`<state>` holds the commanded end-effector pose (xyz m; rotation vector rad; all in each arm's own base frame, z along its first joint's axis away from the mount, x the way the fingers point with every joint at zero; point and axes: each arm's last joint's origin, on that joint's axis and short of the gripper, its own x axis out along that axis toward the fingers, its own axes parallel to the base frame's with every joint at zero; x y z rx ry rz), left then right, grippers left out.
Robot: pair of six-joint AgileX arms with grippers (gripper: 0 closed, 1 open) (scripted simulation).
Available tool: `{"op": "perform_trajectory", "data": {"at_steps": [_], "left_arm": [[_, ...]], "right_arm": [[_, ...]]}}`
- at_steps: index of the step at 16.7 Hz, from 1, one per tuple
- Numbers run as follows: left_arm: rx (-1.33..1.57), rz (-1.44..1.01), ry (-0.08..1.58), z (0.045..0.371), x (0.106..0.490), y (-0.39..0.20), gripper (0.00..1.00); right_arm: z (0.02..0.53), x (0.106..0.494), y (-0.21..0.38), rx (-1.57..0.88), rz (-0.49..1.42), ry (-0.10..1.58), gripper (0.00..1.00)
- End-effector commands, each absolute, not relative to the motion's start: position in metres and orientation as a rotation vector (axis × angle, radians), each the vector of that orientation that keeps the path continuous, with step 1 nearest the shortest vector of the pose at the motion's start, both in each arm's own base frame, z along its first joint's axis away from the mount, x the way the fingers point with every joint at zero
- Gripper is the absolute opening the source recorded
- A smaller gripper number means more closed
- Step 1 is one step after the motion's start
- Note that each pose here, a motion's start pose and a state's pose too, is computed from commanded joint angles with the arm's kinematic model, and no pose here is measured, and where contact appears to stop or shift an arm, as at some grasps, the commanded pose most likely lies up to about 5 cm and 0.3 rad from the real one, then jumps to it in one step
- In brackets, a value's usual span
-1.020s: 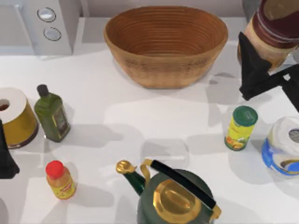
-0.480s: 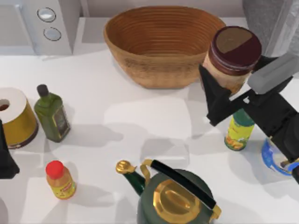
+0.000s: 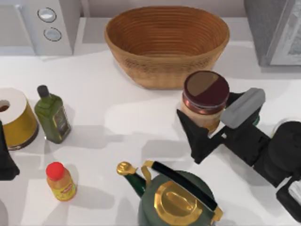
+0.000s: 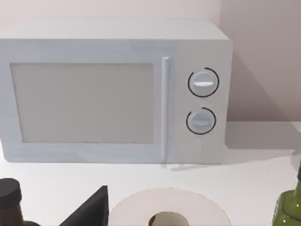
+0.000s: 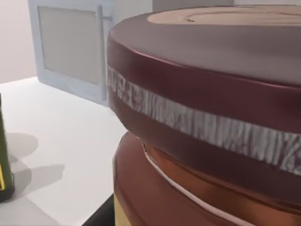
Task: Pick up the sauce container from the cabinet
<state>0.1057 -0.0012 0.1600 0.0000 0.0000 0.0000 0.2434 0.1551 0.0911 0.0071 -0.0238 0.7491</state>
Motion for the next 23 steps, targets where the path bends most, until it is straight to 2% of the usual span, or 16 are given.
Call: {"op": "perform_trajectory", "data": {"at_steps": [9,14,23], "left_arm": [[0.0,0.0,0.0,0.16,0.106,-0.001,1.0],[0.0,0.0,0.0,0.16,0.106,-0.001,1.0],[0.0,0.0,0.0,0.16,0.106,-0.001,1.0]], "right_arm": [[0.086,0.242,0.156,0.003,0.759,-0.008,0.0],[0.092,0.257,0.176,0.01,0.783,-0.077,0.0],[0.059,0.283,0.198,0.0,0.764,0.0,0.0]]}}
